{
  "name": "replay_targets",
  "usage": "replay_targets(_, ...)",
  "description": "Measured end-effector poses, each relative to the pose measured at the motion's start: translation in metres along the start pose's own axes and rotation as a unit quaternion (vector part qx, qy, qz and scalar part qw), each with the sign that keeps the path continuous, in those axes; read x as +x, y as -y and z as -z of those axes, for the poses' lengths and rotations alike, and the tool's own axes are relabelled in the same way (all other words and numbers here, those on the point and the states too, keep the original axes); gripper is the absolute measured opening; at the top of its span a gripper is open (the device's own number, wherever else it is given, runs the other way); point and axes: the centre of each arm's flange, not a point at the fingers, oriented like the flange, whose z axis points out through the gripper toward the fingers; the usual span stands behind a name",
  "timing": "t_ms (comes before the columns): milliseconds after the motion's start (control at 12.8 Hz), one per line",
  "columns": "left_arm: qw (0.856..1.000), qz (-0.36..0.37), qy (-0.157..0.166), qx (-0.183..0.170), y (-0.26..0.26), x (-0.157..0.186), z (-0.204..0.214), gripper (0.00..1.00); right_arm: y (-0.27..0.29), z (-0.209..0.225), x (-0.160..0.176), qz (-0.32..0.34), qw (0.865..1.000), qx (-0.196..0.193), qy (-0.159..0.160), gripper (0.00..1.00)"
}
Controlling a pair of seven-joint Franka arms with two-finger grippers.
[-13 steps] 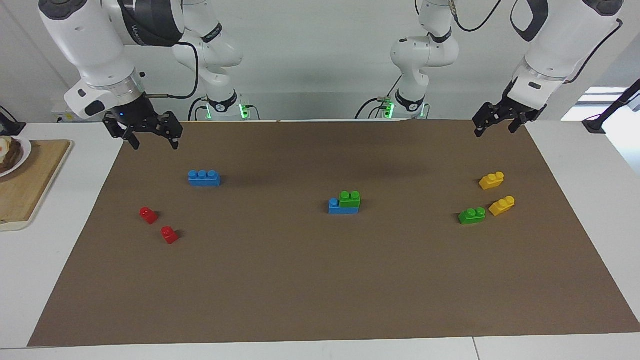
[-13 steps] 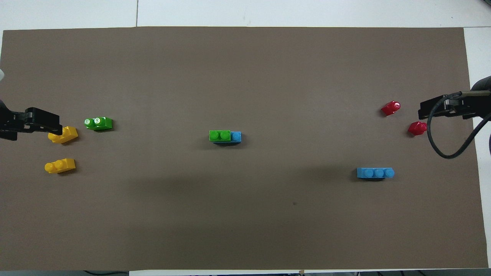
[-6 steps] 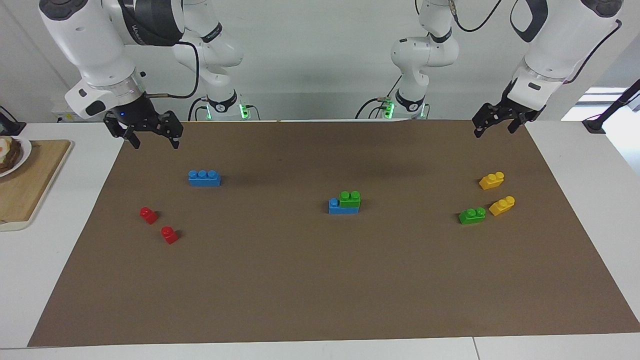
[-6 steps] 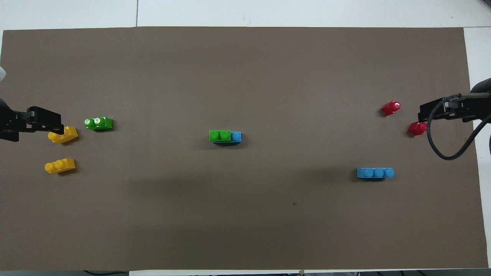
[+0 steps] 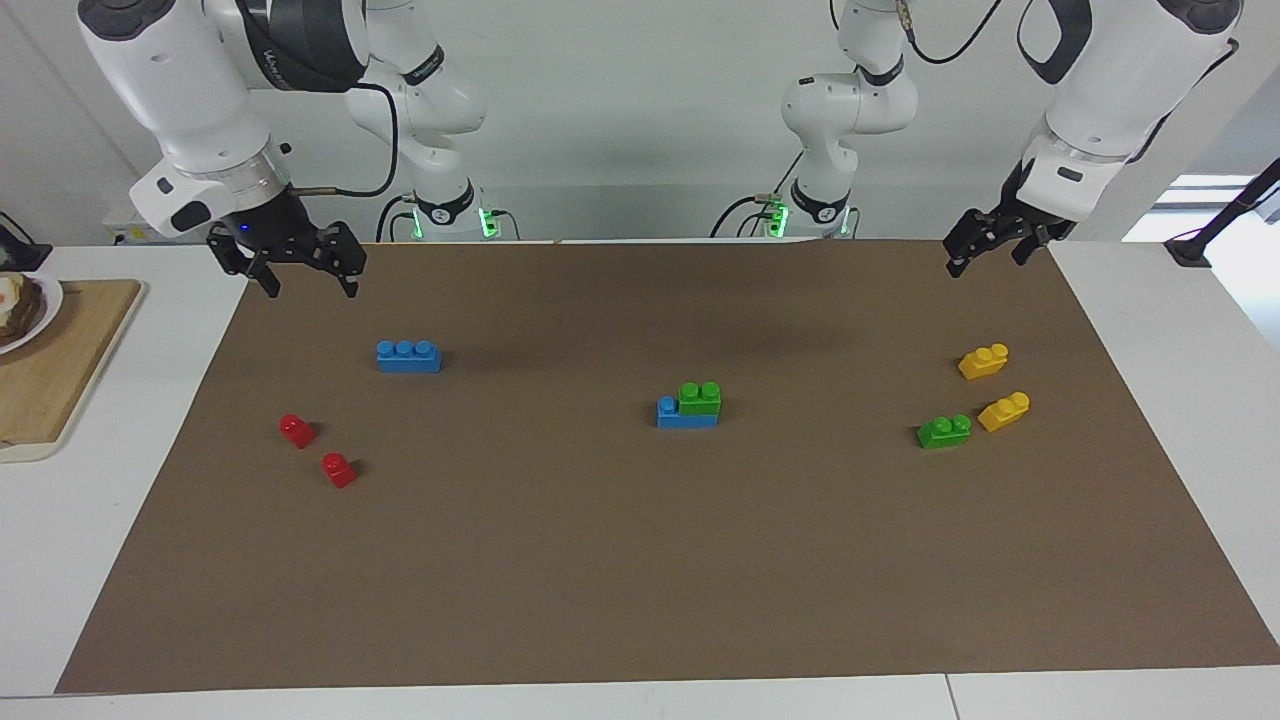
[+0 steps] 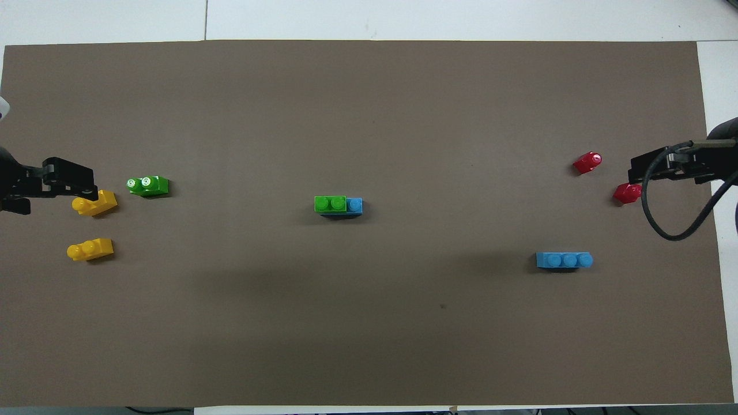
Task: Remove green block with left arm and hold with right
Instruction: 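Move the left gripper while the right gripper moves toward the green-blue brick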
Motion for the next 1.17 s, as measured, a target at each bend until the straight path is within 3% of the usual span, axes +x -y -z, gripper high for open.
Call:
replay_targets(234,0.999,0.039,-0.004,-0.001,-0.035,-0.004,-0.010,1.00,0.016,0.000,-0.001,-0.122,0.992,0.014,0.003,1.00)
replay_targets(468,0.992,0.125,-0.010,-0.010,-0.074,-0.002,-0.025,1.00,0.030,-0.003,-0.003,-0.237,0.971,0.036,0.015,1.00)
replay_targets(702,0.974,0.227,-0.003,-0.024,-0.102,-0.001,-0.039,1.00,0.051,-0.011,-0.005,-0.355,0.931,0.065,0.042,1.00)
replay_targets(859,0.953,0.302,-0.003,-0.030,-0.129,-0.008,-0.044,1.00,0.084,-0.023,-0.006,-0.412,0.906,0.079,0.052,1.00)
replay_targets(1171,0.907,0.419,0.002,-0.041,-0.180,-0.019,-0.071,1.00,0.122,-0.069,0.006,-0.502,0.847,0.130,0.121,1.00)
